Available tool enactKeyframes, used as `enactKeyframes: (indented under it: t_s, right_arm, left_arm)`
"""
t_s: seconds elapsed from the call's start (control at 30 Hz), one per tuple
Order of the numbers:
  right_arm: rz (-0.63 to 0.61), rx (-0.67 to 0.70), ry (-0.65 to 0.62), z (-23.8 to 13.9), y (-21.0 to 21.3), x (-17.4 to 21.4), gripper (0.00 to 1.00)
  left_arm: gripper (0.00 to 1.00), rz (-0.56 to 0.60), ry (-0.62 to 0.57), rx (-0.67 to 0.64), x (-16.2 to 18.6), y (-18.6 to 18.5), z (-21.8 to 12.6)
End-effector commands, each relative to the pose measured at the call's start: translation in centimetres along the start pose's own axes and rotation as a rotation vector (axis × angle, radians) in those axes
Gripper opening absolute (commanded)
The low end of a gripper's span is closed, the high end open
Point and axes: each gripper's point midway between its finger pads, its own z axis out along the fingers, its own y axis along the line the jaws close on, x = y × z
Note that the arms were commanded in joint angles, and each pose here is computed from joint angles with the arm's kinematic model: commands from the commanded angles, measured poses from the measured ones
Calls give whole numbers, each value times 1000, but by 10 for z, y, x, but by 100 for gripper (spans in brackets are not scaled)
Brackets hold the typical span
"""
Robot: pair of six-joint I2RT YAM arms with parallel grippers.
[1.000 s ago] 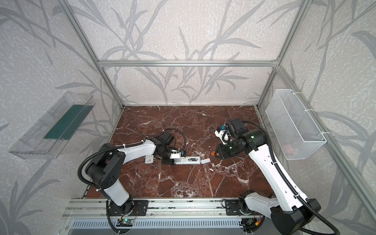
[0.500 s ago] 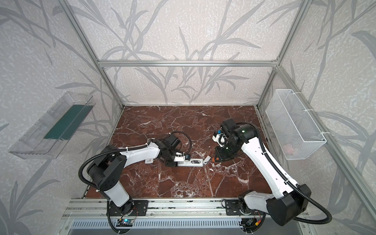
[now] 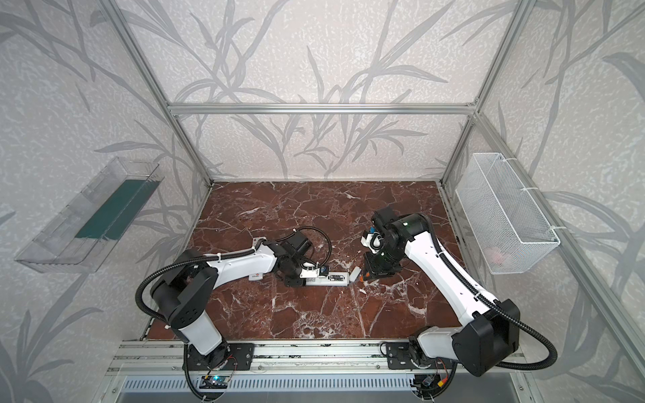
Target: Unload the batteries from the remote control
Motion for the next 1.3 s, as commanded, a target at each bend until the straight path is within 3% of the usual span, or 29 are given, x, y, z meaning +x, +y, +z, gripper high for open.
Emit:
enactKeyframes:
  t_s: [0.0, 0.47, 1.27]
  right_arm:
    - [41, -21, -48, 0, 3, -5, 0]
    - [125, -63, -98, 15, -2, -24, 0]
    - [205, -103, -77, 41, -7, -20, 0]
  left_arm:
    - [17, 17, 80, 104, 17, -28, 14]
    - [13, 27, 89, 112, 18, -31, 16]
    - [5, 26, 102, 116, 18, -33, 16]
